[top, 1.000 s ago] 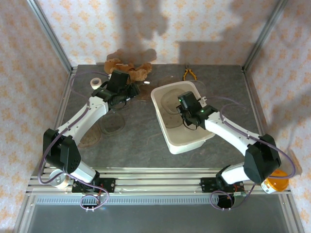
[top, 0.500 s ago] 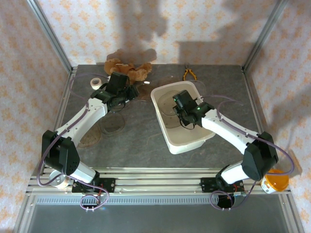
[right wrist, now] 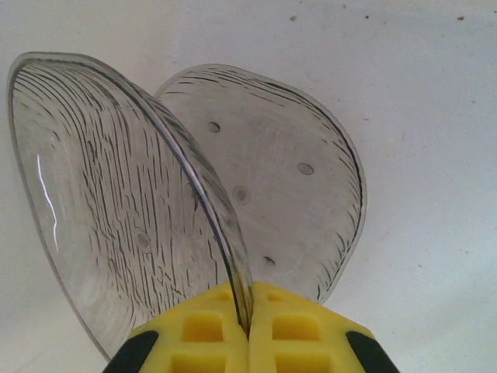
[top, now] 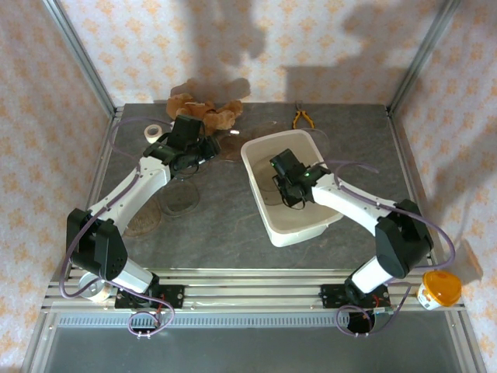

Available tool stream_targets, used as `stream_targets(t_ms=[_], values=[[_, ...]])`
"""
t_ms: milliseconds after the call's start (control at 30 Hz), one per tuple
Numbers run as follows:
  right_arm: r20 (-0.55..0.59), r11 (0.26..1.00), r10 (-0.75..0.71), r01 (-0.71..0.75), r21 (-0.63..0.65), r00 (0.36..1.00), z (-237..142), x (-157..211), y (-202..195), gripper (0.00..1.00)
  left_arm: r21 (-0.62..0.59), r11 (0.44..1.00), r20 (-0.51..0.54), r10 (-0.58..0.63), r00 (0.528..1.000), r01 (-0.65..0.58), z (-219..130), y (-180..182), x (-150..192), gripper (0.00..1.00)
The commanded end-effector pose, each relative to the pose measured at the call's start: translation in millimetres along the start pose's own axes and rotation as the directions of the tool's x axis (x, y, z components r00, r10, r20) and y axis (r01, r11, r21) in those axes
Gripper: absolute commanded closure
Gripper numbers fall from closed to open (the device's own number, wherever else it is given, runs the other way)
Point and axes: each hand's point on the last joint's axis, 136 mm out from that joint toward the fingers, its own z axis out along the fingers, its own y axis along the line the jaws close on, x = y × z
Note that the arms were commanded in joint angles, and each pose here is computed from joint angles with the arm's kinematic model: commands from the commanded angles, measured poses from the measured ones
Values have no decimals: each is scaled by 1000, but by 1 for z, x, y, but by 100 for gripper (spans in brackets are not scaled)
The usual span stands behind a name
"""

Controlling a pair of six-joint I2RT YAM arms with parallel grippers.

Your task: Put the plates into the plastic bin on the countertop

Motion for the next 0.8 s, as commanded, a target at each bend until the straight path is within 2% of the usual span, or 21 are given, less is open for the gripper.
stream_targets(t_ms=[0, 533, 767], values=[[13, 1000, 22, -22, 13, 1000, 10, 2, -6, 100, -21, 1000, -11, 17, 1000, -17, -4, 10, 2, 49], [8, 994, 9, -10, 105, 1000, 42, 9, -26, 100, -58, 998, -31, 27, 999, -29, -4, 17, -1, 49], [24, 990, -20, 17, 138, 1000, 38, 5, -27, 86, -62, 998, -30, 10, 999, -11, -3, 20, 0, 49]])
